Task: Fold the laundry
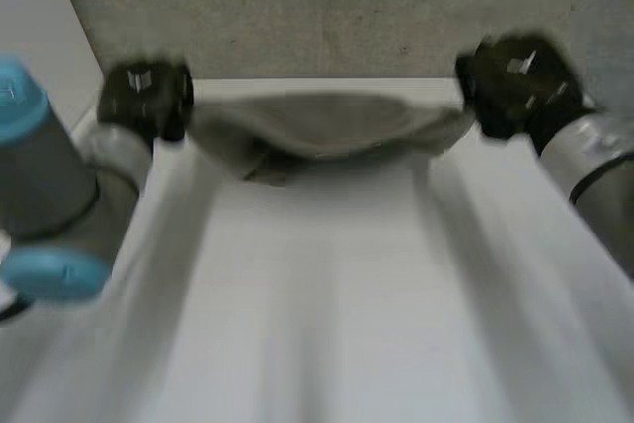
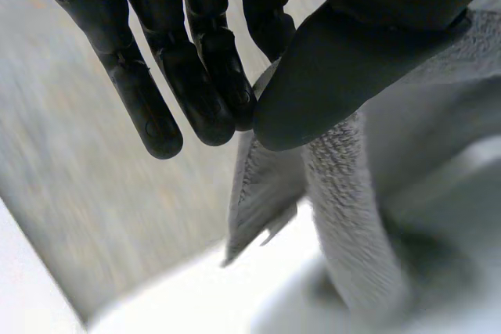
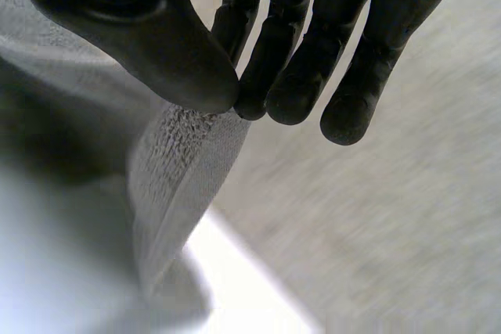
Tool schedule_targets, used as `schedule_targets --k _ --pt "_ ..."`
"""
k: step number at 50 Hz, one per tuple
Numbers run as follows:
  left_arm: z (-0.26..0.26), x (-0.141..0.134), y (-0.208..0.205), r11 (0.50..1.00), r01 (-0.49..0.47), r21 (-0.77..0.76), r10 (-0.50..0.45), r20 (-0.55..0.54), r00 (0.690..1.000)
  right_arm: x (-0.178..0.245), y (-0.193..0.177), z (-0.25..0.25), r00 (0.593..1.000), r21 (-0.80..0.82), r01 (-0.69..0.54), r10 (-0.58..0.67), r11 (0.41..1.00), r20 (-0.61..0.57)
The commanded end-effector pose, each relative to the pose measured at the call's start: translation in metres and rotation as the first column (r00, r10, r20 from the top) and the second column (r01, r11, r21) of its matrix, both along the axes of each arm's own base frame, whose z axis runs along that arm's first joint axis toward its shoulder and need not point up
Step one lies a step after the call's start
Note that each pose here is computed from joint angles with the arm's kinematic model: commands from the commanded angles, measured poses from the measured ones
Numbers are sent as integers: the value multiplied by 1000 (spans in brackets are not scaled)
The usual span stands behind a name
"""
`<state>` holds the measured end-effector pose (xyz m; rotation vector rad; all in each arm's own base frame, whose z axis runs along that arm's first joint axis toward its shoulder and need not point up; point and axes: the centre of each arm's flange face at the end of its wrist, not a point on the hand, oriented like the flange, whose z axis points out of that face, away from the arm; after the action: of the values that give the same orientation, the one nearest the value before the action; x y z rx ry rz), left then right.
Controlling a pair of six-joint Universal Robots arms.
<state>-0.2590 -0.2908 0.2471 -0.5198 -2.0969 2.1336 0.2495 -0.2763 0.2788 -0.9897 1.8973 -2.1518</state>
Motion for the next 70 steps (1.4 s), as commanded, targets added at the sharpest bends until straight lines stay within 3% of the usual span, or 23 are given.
schedule_targets --k 1,5,13,27,39,50,57,63,70 --pt "-88 20 60 955 56 290 -99 137 986 -10 25 -68 963 228 2 60 974 -262" --pt "-120 30 91 912 73 404 -167 204 965 -15 36 -87 943 272 2 89 962 -322" --pt "-122 29 109 908 105 405 -232 279 932 -22 57 -108 924 333 6 122 943 -361" --pt "-87 21 94 953 125 277 -200 258 945 -34 46 -117 932 282 57 50 958 -359" --pt "-36 5 53 987 138 79 -152 205 967 -42 41 -122 932 271 85 20 959 -361" --pt "-58 9 28 984 116 138 -144 217 966 -54 32 -119 946 254 130 -42 958 -323" --pt "-63 20 14 968 193 163 -222 185 957 -51 38 -105 977 280 129 -74 951 -200" --pt "-73 33 -3 939 292 180 -323 173 930 -47 42 -95 992 296 103 -77 950 -97" --pt "-104 47 -13 896 391 209 -438 279 855 -47 43 -96 993 302 95 -69 949 -97"
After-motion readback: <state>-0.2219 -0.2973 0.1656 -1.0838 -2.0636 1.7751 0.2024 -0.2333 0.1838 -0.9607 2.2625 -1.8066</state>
